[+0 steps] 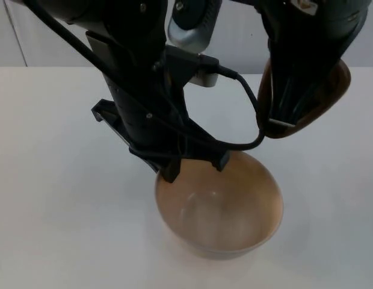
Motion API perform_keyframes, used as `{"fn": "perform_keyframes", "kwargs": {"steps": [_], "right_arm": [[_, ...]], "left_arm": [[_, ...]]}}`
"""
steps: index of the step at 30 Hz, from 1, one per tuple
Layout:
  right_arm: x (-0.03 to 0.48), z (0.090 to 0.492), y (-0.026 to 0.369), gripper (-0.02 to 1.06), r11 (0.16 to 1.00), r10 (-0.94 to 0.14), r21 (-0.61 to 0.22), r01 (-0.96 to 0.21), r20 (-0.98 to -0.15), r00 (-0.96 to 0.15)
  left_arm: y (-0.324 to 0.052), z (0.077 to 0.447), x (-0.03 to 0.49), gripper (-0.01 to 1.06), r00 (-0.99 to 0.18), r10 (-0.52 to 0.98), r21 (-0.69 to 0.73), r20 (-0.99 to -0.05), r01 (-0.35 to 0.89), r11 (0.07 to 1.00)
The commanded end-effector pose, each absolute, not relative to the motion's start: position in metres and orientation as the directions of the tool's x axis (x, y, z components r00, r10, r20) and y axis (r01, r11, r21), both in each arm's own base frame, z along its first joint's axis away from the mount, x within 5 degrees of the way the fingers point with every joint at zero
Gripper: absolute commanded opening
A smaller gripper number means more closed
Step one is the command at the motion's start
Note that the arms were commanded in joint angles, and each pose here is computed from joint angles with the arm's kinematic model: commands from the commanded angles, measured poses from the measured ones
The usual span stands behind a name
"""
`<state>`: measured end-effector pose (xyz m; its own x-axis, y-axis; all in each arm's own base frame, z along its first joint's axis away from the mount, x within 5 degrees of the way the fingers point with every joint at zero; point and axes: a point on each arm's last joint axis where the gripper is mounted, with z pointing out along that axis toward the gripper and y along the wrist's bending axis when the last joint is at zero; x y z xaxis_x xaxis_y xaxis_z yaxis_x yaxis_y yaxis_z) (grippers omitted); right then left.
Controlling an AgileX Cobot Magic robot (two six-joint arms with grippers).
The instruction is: Pick up the bowl with the left hand and pour the coffee beans from the cup into the bowl with the right hand.
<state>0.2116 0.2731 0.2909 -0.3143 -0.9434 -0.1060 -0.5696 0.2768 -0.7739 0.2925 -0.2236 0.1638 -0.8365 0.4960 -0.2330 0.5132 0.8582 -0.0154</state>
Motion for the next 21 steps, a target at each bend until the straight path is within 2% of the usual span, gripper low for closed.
{"fn": "perform_keyframes", "kwargs": {"steps": [1,21], "right_arm": [[0.2107,0.2931,0.2710,0.00,0.257,-0.949,-0.790,-0.557,-0.099,-0.298],[0.2013,0.2919,0.2778,0.00,0.161,-0.974,-0.833,-0.530,-0.048,-0.220]], "left_arm": [[-0.2263,0.1658,0.2917,0.00,-0.838,0.487,-0.027,-0.245,0.508,0.861],[-0.2263,0.1658,0.2917,0.00,-0.838,0.487,-0.027,-0.245,0.508,0.861]]}}
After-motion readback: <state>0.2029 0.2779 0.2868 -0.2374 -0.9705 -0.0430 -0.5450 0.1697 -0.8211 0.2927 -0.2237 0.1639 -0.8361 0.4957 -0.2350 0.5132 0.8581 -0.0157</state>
